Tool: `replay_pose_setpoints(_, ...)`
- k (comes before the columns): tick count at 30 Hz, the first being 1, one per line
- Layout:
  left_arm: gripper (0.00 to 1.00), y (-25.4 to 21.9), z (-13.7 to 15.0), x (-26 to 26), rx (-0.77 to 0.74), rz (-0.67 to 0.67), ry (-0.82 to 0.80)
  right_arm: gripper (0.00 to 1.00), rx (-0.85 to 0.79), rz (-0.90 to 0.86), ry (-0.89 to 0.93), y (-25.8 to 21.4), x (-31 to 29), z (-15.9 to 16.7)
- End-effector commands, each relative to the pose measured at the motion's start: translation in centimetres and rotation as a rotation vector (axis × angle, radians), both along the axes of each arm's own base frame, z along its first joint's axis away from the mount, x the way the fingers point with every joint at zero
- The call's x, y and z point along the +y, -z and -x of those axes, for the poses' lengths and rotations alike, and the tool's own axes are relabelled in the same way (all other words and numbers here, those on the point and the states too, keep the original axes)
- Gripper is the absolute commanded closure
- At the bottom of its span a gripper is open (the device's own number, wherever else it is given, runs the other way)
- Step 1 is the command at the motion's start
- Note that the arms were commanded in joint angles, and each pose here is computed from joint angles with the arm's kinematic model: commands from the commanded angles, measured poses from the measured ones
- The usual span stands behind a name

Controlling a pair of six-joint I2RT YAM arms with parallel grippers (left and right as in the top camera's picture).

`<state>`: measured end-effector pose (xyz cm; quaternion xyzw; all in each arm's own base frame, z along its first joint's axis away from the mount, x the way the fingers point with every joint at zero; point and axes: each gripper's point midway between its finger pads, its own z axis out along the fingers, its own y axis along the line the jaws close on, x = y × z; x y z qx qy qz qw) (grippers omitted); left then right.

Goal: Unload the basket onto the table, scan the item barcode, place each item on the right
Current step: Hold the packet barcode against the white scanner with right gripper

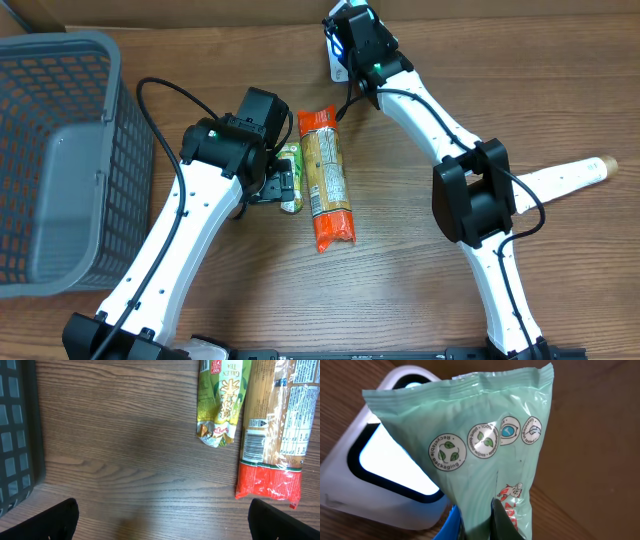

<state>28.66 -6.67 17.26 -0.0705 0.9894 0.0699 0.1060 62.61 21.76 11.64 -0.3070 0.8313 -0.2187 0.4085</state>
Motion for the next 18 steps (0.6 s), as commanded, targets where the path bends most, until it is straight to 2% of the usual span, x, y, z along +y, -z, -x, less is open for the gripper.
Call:
replay_pose_setpoints(1, 0.01, 0.1, -0.1, 0.2, -0.004, -0.009, -0.022, 0.96, -0.029, 0.057, 0.001, -0.7, -0.3, -0.6)
replay_pose_setpoints(9, 0.01, 0.1, -0.1, 0.2, -0.004, -0.009, -0.022, 0.97, 0.036, 0.088, -0.002, 0.5, -0.7, 0.3)
replay_pose_setpoints(18, 0.01, 0.1, -0.1, 0.2, -0.004, -0.009, -0.022, 0.96, 0.038, 0.089, -0.007, 0.6, -0.4, 0.5)
